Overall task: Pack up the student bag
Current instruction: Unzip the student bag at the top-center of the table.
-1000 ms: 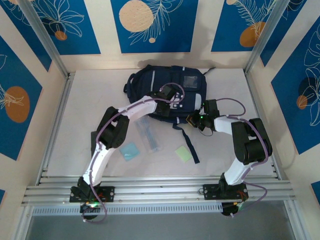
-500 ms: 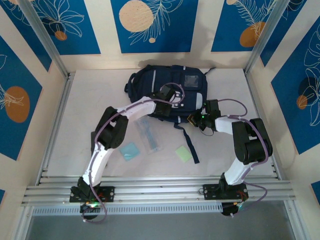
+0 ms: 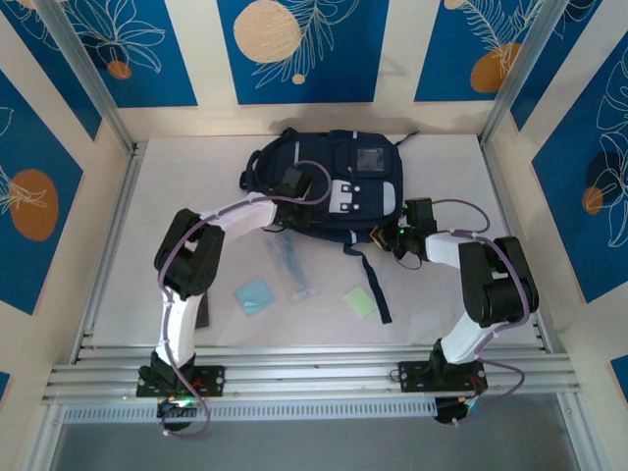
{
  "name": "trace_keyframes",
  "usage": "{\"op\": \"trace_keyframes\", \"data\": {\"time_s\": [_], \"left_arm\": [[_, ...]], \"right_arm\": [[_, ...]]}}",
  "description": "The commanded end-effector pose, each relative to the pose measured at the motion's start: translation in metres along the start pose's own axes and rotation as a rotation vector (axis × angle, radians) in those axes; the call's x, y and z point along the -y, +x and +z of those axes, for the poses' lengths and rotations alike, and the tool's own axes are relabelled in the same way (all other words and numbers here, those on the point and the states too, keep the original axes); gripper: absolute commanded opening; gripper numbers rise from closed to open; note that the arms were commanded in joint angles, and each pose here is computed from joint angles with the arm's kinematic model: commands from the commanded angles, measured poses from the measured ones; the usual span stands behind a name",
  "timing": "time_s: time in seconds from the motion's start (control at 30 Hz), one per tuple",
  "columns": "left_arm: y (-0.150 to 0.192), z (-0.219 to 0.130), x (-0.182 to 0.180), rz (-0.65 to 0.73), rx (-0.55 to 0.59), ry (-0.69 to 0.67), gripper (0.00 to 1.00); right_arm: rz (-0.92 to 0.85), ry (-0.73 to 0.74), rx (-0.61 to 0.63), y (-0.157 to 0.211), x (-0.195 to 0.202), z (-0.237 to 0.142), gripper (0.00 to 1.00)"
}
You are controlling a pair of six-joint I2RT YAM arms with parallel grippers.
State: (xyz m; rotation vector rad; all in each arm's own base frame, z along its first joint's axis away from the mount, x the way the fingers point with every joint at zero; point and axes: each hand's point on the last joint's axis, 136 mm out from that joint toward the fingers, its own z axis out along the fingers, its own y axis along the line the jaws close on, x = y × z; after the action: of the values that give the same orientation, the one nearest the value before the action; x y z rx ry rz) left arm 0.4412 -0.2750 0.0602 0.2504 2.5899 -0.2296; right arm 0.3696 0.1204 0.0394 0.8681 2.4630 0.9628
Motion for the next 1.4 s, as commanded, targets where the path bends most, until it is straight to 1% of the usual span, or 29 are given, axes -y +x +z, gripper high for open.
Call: {"op": "trace_keyframes", "data": {"time_s": [0.0,0.1,0.17,0.27,0.3,0.37,0.5,0.57,0.6,0.63,0.67,0.73,0.83,0.87,0.97,1.1,1.23,1.37], "left_arm": [[-0.029,-0.022,-0.088,-0.094,0.076,-0.223,0.00],[-0.039,-0.033,-0.093,-0.102,0.100,-0.194,0.00],[-0.043,-0.041,-0.083,-0.092,0.104,-0.138,0.00],[-0.041,-0.050,-0.049,-0.089,0.086,0.057,0.00],[-0.039,-0.052,-0.042,-0.090,0.081,0.096,0.00],[-0.033,-0.053,-0.031,-0.069,0.064,0.127,0.00],[-0.025,-0.049,-0.027,-0.050,0.044,0.143,0.00],[-0.025,-0.051,-0.017,-0.049,0.046,0.194,0.00],[-0.026,-0.053,-0.012,-0.049,0.053,0.214,0.00],[-0.029,-0.057,-0.005,-0.049,0.063,0.238,0.00],[-0.031,-0.060,0.003,-0.051,0.069,0.264,0.00],[-0.036,-0.068,0.019,-0.060,0.082,0.309,0.00],[-0.047,-0.079,0.043,-0.088,0.110,0.379,0.00],[-0.049,-0.082,0.051,-0.100,0.119,0.401,0.00],[-0.057,-0.089,0.071,-0.132,0.145,0.456,0.00],[-0.063,-0.098,0.093,-0.169,0.178,0.511,0.00],[-0.062,-0.107,0.110,-0.196,0.192,0.572,0.00],[-0.052,-0.111,0.115,-0.201,0.182,0.580,0.00]], "right_arm": [[0.076,0.107,0.056,-0.013,0.036,-0.022,0.00],[0.066,0.103,0.086,-0.026,0.034,-0.033,0.00],[0.062,0.092,0.091,-0.033,0.031,-0.037,0.00],[0.031,0.069,0.089,-0.043,0.023,-0.038,0.00],[0.018,0.061,0.084,-0.045,0.019,-0.037,0.00],[-0.023,0.045,0.080,-0.051,0.012,-0.035,0.00],[-0.076,0.042,0.085,-0.069,0.004,-0.034,0.00],[-0.076,0.014,0.059,-0.073,-0.003,-0.036,0.00],[-0.074,0.006,0.051,-0.073,-0.007,-0.038,0.05],[-0.078,-0.004,0.045,-0.070,-0.011,-0.041,0.16],[-0.082,-0.016,0.037,-0.065,-0.016,-0.044,0.30],[-0.090,-0.026,0.015,-0.049,-0.024,-0.052,0.53],[-0.089,-0.047,-0.031,-0.014,-0.034,-0.060,0.73],[-0.079,-0.054,-0.054,-0.001,-0.035,-0.060,0.77],[-0.047,-0.101,-0.098,0.029,-0.043,-0.059,0.83],[0.005,-0.178,-0.139,0.050,-0.062,-0.052,0.89],[0.011,-0.188,-0.103,0.052,-0.075,-0.037,0.90],[0.068,-0.207,-0.013,0.035,-0.075,-0.015,0.90]]}}
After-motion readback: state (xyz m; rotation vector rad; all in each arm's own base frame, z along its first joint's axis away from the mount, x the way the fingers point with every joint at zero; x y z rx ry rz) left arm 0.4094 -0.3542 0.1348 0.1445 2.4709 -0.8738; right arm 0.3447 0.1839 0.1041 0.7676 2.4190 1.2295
